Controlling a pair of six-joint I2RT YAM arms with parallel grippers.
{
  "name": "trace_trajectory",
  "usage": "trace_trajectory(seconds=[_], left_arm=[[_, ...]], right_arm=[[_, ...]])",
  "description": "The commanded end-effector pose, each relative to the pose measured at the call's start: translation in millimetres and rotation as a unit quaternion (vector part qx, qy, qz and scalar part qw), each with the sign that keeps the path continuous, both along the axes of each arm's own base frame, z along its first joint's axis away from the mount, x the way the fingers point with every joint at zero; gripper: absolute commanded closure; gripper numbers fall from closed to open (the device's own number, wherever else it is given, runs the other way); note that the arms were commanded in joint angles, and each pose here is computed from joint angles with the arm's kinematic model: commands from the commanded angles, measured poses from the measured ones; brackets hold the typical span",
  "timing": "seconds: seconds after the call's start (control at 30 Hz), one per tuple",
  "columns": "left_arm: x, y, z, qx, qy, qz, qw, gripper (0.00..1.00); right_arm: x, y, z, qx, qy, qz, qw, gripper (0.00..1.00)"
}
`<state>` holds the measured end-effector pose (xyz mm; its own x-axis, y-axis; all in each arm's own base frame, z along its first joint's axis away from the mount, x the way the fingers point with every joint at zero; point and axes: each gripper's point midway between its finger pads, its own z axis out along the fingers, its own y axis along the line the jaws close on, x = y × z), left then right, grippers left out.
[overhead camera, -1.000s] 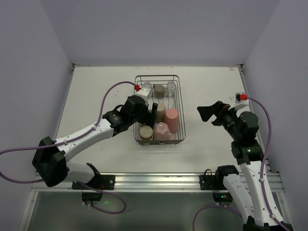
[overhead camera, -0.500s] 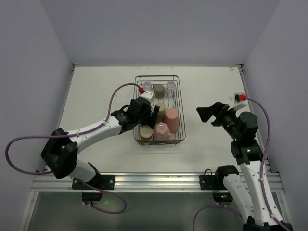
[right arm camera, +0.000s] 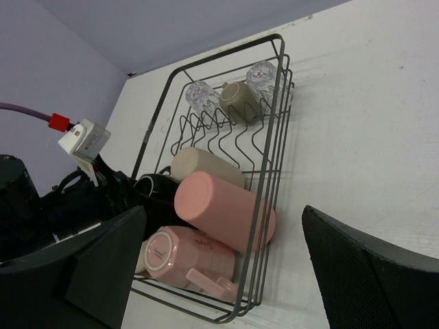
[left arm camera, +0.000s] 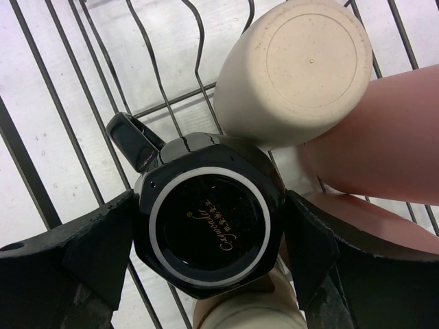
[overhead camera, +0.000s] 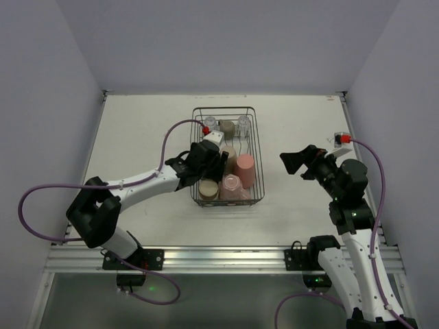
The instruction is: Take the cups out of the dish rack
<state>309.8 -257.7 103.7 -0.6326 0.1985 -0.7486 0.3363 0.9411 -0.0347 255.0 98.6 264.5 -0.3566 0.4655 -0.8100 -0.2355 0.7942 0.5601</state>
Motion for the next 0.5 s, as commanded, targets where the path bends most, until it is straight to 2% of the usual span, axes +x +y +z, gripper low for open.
trace_trajectory(seconds=[0.0,0.03,0.13,0.33,0.47], left_arm=[[10,-1,18,-0.008,-0.037,0.018,0.999,0.52],[10,0,27,-0.016,-0.046,0.02,0.999,0.61],[12,0,51,-0.035,-0.068,0.023,0.997,0.71],[10,0,102,-0.076,-0.108,0.018,0.991,0.83],[6,3,135,-0.101,-0.129,0.018,0.986,0.85]], right_arm=[[-2,4,11,0.004,-0.019,0.013,1.0,0.03],[-2,5,13,0.005,-0.022,0.015,1.0,0.03],[-3,7,16,0.012,-0.025,0.022,0.999,0.03],[-4,12,29,0.024,-0.039,0.034,0.998,0.03],[-6,18,39,0.043,-0.05,0.047,0.997,0.03]])
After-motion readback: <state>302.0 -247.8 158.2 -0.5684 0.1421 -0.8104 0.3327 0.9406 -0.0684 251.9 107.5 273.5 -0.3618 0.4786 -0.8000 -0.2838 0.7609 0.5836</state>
